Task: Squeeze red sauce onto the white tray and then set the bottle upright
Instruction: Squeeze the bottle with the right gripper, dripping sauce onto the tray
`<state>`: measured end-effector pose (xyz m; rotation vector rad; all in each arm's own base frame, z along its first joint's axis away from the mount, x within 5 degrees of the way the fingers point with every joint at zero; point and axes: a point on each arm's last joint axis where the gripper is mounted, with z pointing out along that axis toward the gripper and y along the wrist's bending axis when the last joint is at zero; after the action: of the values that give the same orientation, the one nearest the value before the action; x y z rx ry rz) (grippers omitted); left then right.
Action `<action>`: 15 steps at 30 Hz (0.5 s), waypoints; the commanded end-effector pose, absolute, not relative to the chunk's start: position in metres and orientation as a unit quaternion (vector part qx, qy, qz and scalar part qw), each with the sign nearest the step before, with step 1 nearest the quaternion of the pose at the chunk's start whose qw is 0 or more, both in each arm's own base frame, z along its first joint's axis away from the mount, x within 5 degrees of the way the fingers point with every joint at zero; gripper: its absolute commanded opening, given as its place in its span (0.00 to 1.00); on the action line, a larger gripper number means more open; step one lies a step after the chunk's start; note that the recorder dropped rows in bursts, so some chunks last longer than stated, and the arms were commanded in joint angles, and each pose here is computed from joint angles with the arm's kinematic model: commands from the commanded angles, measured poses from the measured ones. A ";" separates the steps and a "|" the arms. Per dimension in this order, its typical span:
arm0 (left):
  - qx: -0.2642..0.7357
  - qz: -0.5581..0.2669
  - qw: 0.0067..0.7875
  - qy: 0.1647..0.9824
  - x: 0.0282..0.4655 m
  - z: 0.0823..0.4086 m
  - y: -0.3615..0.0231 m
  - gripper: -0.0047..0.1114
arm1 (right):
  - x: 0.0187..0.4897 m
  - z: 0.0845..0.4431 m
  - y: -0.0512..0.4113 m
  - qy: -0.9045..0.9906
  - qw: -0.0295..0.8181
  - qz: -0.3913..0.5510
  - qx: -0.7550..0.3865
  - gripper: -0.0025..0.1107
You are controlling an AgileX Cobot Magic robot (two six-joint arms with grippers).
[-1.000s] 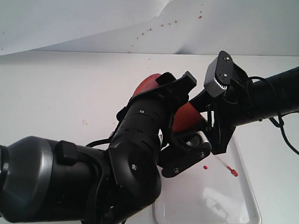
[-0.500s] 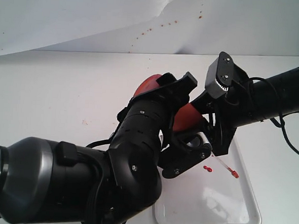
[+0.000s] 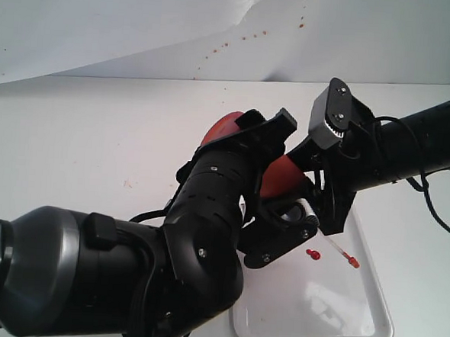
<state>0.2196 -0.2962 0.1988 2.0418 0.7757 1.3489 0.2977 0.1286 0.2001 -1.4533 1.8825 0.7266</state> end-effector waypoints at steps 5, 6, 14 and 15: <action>0.744 0.520 0.298 0.295 0.222 0.210 -0.297 0.04 | 0.299 0.201 0.129 0.718 0.326 0.278 -0.548 0.81; 0.744 0.520 0.298 0.295 0.222 0.210 -0.297 0.04 | 0.299 0.201 0.129 0.719 0.326 0.278 -0.548 0.81; 0.744 0.520 0.298 0.295 0.222 0.210 -0.297 0.04 | 0.299 0.201 0.129 0.720 0.326 0.277 -0.546 0.81; 0.744 0.520 0.298 0.295 0.222 0.210 -0.297 0.04 | 0.299 0.201 0.129 0.720 0.326 0.277 -0.546 0.81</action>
<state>0.2196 -0.2962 0.1988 2.0418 0.7757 1.3489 0.2981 0.1286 0.2002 -1.4462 1.8856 0.7249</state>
